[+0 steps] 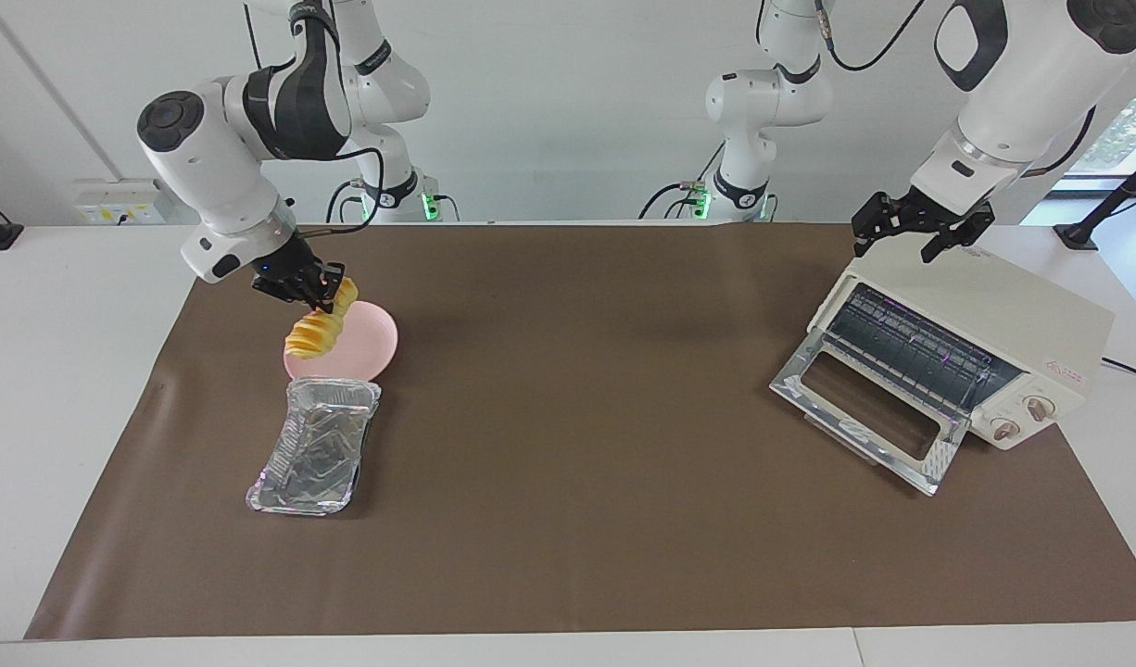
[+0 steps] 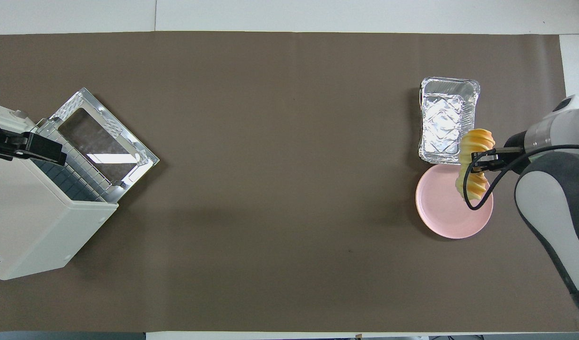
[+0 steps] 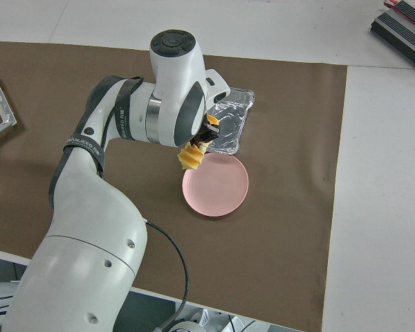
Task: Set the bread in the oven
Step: 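Lift the bread with the right gripper and lower it into the foil tray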
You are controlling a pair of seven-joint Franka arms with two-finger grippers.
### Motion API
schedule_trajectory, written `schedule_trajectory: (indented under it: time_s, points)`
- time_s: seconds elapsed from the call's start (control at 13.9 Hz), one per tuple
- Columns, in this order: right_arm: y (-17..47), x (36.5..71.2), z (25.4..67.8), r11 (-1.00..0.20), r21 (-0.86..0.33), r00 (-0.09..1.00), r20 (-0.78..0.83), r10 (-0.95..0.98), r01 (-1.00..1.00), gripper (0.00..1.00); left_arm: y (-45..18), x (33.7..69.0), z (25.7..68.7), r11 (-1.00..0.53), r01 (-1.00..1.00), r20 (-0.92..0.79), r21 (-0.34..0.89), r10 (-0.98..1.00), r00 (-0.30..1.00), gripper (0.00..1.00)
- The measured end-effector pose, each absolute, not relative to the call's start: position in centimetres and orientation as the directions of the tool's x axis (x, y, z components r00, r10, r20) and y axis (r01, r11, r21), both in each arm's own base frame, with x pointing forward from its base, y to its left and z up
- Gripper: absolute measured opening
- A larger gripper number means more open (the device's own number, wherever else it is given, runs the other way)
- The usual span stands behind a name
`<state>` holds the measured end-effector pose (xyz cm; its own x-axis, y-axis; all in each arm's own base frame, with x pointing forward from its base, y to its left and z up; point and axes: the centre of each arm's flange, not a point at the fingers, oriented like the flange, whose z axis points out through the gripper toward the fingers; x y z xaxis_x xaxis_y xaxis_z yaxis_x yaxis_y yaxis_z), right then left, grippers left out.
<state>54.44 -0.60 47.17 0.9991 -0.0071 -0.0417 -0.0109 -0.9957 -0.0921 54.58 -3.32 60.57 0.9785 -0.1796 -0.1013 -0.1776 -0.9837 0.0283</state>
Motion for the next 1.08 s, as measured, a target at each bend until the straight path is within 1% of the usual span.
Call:
schedule_trajectory:
  time_s: [0.36, 0.58, 0.72, 1.08]
  points:
    - [-3.1, 61.6, 44.1, -0.997, -0.069, 0.999, 0.011, 0.036, 0.036, 0.08, -3.3, 54.6, 60.6, -0.984, -0.178, -0.101, 0.028, -0.18, 0.979, 1.0]
    - [-3.0, 64.3, 42.2, -0.997, -0.06, 0.999, 0.018, 0.042, 0.043, 0.08, -3.3, 54.6, 60.6, -0.984, -0.178, -0.101, 0.028, -0.18, 0.979, 1.0]
    - [-2.9, 65.3, 41.0, -0.997, -0.057, 0.999, 0.016, 0.045, 0.046, 0.09, -3.3, 54.6, 60.6, -0.984, -0.178, -0.101, 0.028, -0.18, 0.979, 1.0]
    - [-2.8, 65.8, 37.1, -0.998, -0.055, 0.999, -0.004, 0.044, 0.044, 0.12, -3.3, 54.6, 60.6, -0.984, -0.178, -0.101, 0.028, -0.18, 0.979, 1.0]
